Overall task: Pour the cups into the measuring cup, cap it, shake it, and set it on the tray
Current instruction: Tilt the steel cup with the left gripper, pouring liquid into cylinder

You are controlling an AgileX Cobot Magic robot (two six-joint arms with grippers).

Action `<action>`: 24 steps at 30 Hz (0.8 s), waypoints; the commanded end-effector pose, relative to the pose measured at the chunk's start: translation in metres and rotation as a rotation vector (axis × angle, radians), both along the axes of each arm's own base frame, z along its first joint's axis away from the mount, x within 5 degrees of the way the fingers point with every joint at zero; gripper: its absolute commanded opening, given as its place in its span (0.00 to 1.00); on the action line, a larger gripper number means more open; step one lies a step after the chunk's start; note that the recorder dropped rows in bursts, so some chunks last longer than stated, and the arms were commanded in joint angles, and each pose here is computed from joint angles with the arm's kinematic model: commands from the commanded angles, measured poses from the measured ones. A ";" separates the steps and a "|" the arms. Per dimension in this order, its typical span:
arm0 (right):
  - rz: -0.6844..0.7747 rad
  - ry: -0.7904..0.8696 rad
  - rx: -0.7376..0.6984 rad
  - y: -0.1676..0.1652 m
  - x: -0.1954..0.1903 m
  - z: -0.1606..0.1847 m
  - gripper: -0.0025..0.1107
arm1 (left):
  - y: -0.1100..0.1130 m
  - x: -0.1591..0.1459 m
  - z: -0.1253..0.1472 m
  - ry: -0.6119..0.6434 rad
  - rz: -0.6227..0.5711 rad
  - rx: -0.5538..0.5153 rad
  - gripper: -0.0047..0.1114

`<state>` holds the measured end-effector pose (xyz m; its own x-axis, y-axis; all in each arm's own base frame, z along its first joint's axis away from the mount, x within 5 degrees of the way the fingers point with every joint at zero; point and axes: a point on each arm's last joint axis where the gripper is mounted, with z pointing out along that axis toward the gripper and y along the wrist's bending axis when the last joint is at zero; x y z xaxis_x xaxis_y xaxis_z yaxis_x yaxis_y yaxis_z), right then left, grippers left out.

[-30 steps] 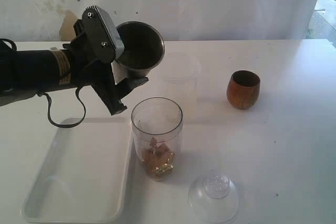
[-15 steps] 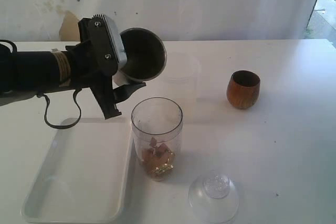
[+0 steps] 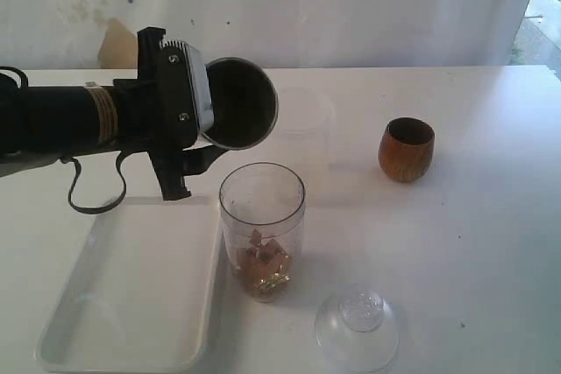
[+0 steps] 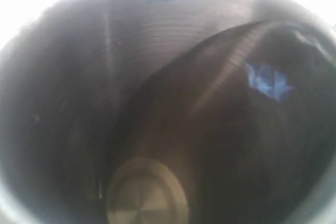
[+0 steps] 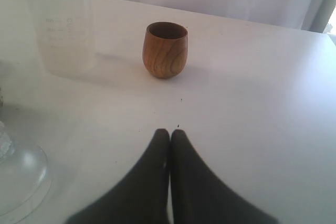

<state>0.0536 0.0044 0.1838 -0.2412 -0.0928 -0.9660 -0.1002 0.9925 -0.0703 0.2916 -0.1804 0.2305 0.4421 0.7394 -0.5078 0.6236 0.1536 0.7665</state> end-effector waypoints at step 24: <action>-0.016 0.001 0.042 0.000 0.000 -0.001 0.02 | -0.002 0.000 0.014 -0.286 -0.145 0.190 0.04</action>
